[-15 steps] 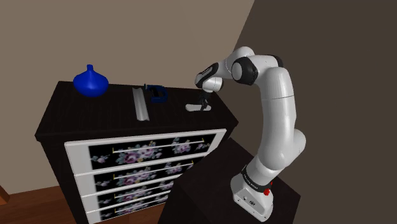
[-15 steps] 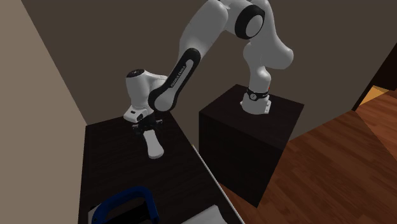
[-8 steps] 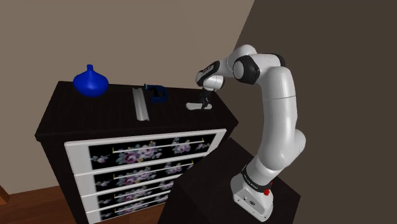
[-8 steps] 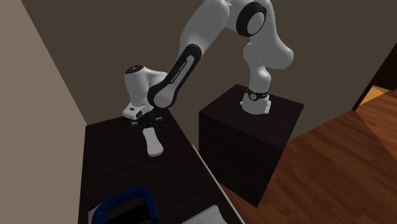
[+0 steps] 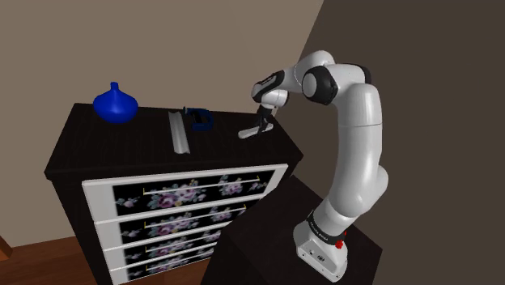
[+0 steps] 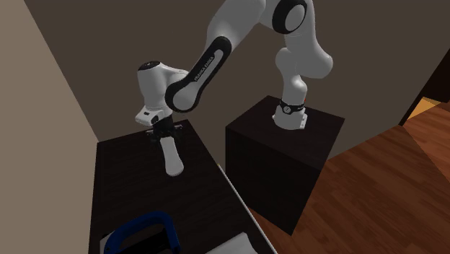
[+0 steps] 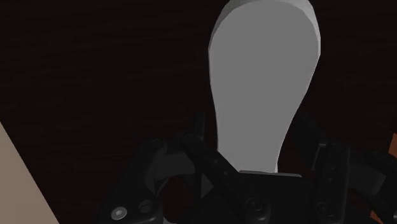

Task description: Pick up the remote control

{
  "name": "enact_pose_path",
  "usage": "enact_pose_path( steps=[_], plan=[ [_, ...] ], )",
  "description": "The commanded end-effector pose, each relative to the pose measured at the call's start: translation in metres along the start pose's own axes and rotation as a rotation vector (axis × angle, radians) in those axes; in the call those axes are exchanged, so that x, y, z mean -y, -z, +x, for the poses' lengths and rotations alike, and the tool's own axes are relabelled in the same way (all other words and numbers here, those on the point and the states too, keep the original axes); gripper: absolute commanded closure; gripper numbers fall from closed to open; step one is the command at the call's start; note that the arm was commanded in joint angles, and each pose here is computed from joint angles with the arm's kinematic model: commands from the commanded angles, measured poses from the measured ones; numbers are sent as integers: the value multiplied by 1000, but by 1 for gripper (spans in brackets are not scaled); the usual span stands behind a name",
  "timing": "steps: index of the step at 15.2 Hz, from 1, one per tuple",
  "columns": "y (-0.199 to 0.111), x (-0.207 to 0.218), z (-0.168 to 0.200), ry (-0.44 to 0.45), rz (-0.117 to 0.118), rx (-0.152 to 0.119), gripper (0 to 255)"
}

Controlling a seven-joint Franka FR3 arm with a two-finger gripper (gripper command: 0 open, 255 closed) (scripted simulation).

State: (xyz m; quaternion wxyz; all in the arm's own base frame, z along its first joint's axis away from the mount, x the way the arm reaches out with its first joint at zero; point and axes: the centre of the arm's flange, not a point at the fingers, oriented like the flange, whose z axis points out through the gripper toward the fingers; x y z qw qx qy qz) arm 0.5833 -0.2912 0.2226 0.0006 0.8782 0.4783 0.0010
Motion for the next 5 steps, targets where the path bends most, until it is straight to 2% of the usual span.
enact_pose_path(
  steps=[1, 5],
  plan=[
    [11, 0, -1, 0, 0, 0, 255],
    [22, 0, -1, 0, 0, 0, 255]
  ],
)
